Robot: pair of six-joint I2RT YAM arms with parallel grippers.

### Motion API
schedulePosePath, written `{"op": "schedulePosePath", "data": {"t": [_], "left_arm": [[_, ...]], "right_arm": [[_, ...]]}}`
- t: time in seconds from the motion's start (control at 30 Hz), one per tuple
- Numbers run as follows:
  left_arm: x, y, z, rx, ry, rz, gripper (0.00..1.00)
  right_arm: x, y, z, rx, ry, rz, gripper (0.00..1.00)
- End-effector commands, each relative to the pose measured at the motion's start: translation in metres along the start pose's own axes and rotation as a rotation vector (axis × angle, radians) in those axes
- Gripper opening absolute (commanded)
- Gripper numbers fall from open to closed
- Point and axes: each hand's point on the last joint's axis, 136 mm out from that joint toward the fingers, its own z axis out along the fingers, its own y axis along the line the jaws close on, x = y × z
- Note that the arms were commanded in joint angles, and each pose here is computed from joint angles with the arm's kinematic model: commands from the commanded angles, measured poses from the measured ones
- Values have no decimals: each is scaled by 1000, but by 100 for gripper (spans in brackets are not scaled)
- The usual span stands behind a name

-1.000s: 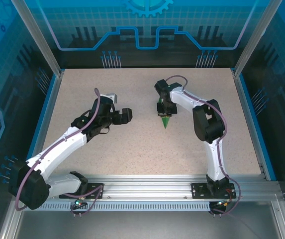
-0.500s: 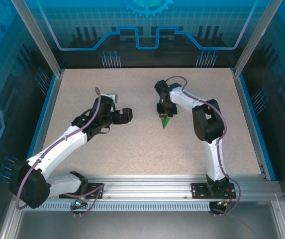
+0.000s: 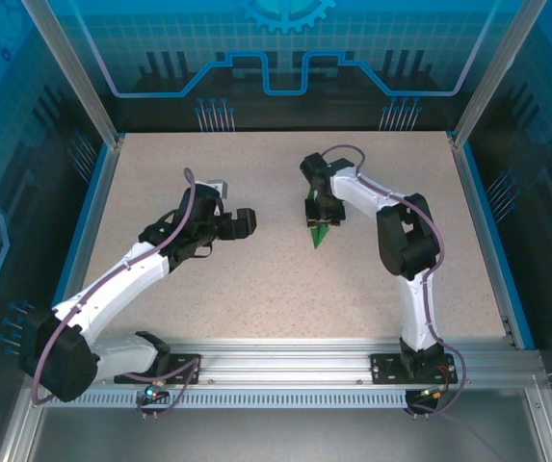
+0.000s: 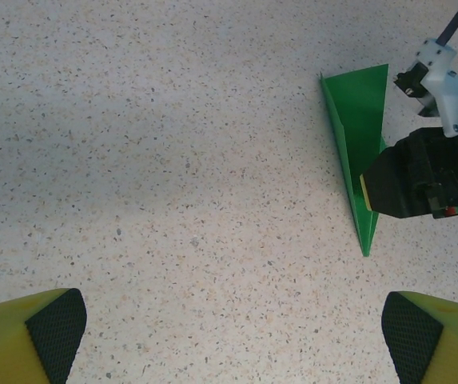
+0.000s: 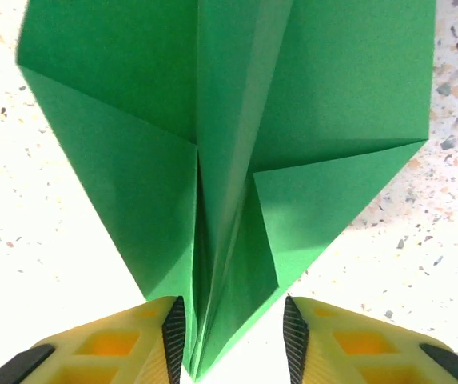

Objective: Fold a paper plane with a square sheet of paper (fold left side to right side)
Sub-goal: Place the paper plane at the center of the table.

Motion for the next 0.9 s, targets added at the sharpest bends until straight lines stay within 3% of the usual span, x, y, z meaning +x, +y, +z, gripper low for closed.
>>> {"op": "schedulePosePath", "data": {"t": [0.0,0.17,0.3,0.43,0.57,0.67,0.77,0.87], "left_arm": [[-10,1,-4,-1,-9,-6,99],[-15,2,-6,8,-19,-40,99],[-23,9,-6,-2,-54,-93,99],[-38,24,-10,-61,-156,-135,99],[-58,46,-23,-143,-332,-145,99],[-69,57,-36,-180,-475,-93,99],[-75,68,-48,-252,-560,-6,99],[-75,82,-50,-349,-562,75,99]], "right_arm": [[9,-2,-16,20,-3,-27,40],[9,-9,-43,23,-73,-32,45],[13,-18,-83,5,-193,-50,56],[22,-44,-127,23,-351,-41,70],[33,-81,-157,63,-517,12,86],[41,-113,-167,77,-618,105,99],[49,-143,-163,66,-679,202,100],[51,-168,-151,68,-744,267,100]]}}
